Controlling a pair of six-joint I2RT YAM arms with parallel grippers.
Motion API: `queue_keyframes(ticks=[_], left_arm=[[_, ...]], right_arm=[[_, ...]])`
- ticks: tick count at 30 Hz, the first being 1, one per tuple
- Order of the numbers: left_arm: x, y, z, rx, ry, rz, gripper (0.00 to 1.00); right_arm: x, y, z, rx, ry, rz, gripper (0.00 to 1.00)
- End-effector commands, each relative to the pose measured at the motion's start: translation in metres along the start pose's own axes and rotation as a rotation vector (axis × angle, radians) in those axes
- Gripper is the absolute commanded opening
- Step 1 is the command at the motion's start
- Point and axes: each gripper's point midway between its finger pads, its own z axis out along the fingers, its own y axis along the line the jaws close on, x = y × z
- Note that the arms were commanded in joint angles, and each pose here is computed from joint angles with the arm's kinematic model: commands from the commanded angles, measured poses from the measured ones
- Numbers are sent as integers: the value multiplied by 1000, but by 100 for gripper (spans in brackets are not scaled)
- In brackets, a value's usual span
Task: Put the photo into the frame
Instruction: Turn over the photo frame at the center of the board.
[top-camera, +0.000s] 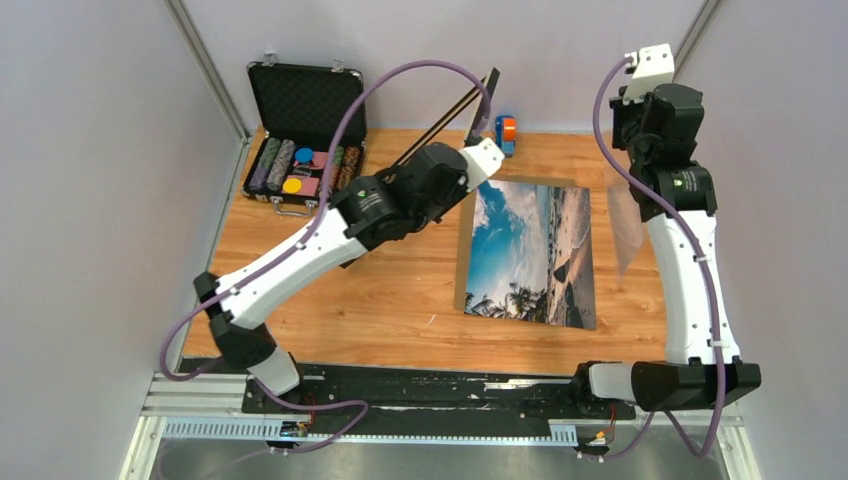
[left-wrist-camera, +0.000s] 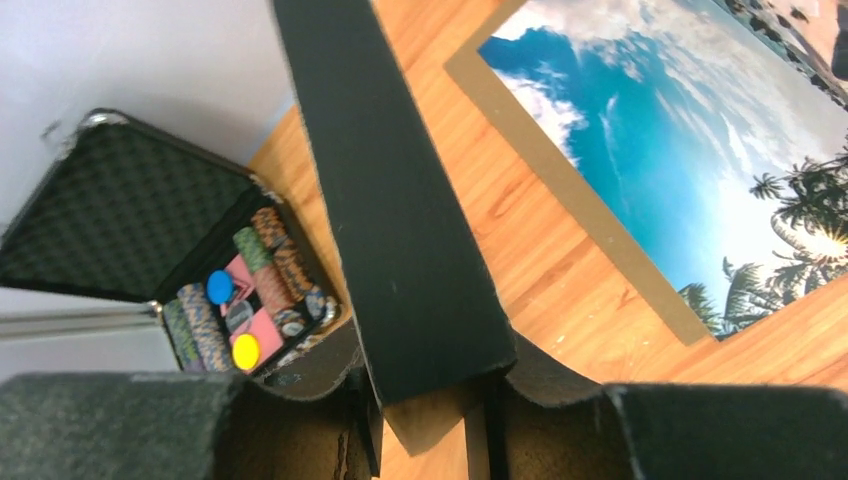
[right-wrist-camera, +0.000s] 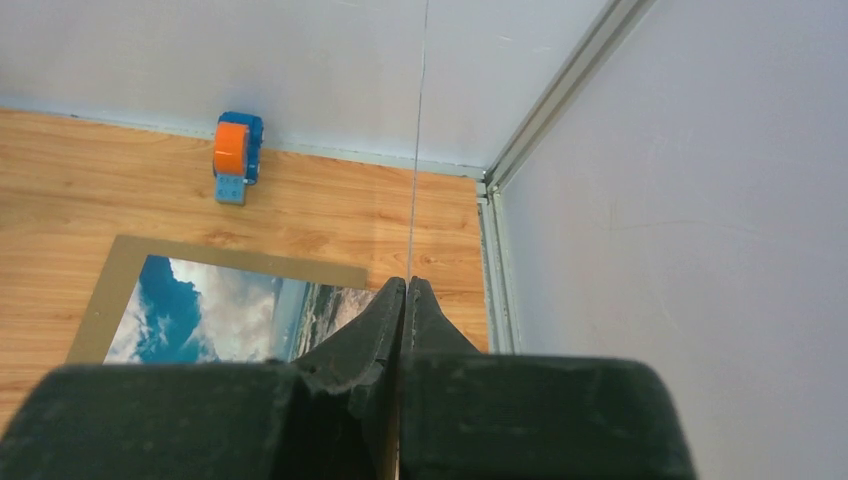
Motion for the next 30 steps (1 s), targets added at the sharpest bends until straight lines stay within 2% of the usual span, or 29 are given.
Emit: queue_keyframes(ticks=[1, 6, 15, 21, 27, 30], left_arm=[[10, -70, 33, 215, 98, -96, 0], [14, -116, 60, 303, 165, -93, 0], [54, -180, 121, 371, 298, -61, 0], [78, -228, 146, 466, 320, -59, 0], [101, -269, 170, 564, 341, -67, 16], [112, -287, 182, 603, 347, -81, 18]], right_arm=[[-30, -19, -18, 33, -116, 51, 0], [-27, -37, -22, 67, -115, 69, 0], [-28, -50, -30, 85, -131, 85, 0], [-27, -53, -33, 82, -136, 97, 0], [-21, -56, -37, 86, -135, 104, 0], [-14, -55, -35, 80, -121, 105, 0]])
